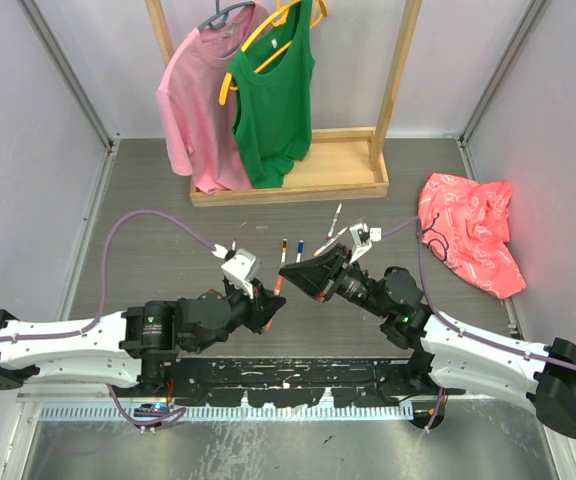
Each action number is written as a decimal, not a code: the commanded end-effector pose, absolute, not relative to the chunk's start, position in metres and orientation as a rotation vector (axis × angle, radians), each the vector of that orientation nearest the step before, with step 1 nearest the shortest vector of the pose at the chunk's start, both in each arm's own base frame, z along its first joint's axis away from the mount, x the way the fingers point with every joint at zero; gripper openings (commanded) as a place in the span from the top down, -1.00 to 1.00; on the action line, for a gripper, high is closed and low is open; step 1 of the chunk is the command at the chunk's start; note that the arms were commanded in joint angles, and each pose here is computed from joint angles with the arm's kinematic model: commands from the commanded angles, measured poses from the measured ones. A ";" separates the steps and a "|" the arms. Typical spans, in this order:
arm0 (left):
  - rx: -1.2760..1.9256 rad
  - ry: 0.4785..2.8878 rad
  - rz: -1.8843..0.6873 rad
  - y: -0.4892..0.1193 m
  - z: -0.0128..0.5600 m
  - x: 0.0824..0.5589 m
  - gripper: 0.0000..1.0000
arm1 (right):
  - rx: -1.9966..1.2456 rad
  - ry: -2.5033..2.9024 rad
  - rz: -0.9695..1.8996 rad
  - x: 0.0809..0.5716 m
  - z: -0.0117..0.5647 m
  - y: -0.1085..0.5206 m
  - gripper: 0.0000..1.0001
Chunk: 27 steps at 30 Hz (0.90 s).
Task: Insert the pens into the pen caps
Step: Insert the pen cap onto the pen, then press the pen cap onto the pen.
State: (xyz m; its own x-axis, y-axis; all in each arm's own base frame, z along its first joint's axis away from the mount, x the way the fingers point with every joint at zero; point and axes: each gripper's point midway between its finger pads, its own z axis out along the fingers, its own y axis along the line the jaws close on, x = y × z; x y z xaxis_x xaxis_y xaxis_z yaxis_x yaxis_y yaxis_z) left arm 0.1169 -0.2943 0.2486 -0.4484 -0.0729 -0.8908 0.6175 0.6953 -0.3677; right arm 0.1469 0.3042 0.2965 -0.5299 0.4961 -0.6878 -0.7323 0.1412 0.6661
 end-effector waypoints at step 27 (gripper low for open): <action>0.306 1.714 -0.951 -0.278 0.312 0.124 1.00 | -0.190 1.452 1.208 0.165 0.353 0.260 -0.17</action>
State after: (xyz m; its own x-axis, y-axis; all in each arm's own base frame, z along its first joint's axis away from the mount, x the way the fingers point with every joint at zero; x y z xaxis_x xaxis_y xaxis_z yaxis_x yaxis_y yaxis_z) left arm 0.1232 -0.2827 0.2902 -0.3859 -0.1972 -0.9012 0.6212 0.6666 -0.4119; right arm 0.1482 0.2859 0.3195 -0.4113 0.4374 -0.7997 -0.7483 0.3390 0.5702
